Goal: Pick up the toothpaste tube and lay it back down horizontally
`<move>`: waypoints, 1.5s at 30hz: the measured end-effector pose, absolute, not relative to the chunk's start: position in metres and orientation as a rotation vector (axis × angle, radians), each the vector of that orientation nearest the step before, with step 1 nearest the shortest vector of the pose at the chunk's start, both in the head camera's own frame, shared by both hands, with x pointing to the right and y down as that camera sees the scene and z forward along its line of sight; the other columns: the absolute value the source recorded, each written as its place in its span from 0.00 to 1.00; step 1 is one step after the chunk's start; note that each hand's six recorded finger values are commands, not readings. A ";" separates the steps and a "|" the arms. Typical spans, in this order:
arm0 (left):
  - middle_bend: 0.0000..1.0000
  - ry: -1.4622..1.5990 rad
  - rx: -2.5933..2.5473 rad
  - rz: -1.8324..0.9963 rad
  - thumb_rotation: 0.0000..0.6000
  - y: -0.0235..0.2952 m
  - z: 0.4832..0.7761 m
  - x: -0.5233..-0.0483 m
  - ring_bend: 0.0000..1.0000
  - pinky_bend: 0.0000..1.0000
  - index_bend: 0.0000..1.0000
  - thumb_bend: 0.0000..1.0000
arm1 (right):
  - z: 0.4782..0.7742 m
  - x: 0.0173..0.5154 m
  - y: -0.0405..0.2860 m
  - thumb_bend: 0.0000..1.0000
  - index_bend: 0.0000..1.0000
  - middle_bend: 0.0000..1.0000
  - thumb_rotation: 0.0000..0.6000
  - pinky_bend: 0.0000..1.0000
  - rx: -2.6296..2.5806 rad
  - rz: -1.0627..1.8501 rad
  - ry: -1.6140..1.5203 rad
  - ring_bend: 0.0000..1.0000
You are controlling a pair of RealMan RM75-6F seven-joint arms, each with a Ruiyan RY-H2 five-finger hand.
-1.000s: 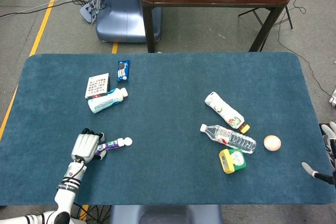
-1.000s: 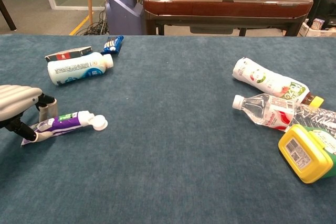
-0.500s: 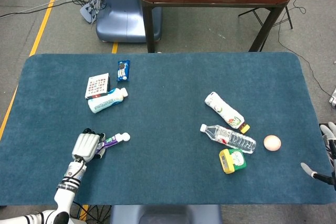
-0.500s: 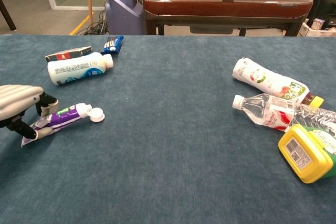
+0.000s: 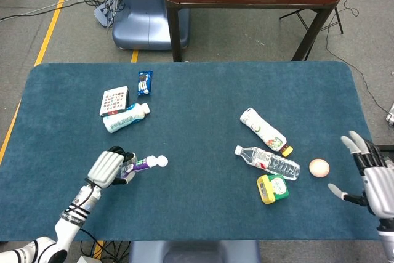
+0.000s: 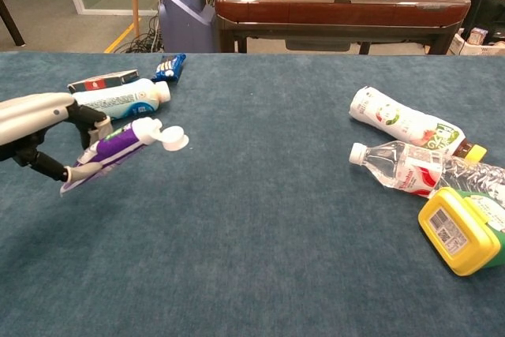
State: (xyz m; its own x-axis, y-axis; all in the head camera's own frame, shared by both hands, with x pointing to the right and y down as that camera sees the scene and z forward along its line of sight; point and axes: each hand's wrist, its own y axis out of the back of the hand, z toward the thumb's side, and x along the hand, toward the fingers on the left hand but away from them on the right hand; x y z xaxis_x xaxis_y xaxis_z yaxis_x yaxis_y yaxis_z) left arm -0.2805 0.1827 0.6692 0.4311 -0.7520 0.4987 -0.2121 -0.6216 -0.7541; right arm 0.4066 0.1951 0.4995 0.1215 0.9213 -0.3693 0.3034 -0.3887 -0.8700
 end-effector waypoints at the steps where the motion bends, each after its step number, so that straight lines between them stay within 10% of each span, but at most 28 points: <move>1: 0.69 0.806 -2.096 -1.125 1.00 0.181 0.665 -0.276 0.43 0.25 0.58 0.49 | 0.499 0.399 0.191 0.00 0.00 0.00 1.00 0.00 -1.799 1.254 -1.169 0.00; 20: 0.73 0.793 -2.343 -0.836 1.00 0.149 0.612 -0.202 0.46 0.27 0.61 0.49 | 0.512 0.215 0.139 0.00 0.00 0.00 1.00 0.00 -2.056 0.782 -0.810 0.00; 45: 0.75 0.706 -2.401 -0.770 1.00 0.152 0.597 -0.165 0.47 0.27 0.63 0.49 | 0.536 0.132 0.122 0.00 0.00 0.00 1.00 0.00 -2.074 0.664 -0.750 0.00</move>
State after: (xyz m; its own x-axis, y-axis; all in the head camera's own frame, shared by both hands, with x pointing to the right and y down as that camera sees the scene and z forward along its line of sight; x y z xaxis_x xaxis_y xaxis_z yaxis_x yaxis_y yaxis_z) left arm -0.1650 0.1520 0.5966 0.7030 -0.6082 0.3685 -0.3147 -0.7308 -0.6057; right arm 0.1318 0.1223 0.5360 0.6845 0.7035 -0.1910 0.2748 -0.4917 -0.8263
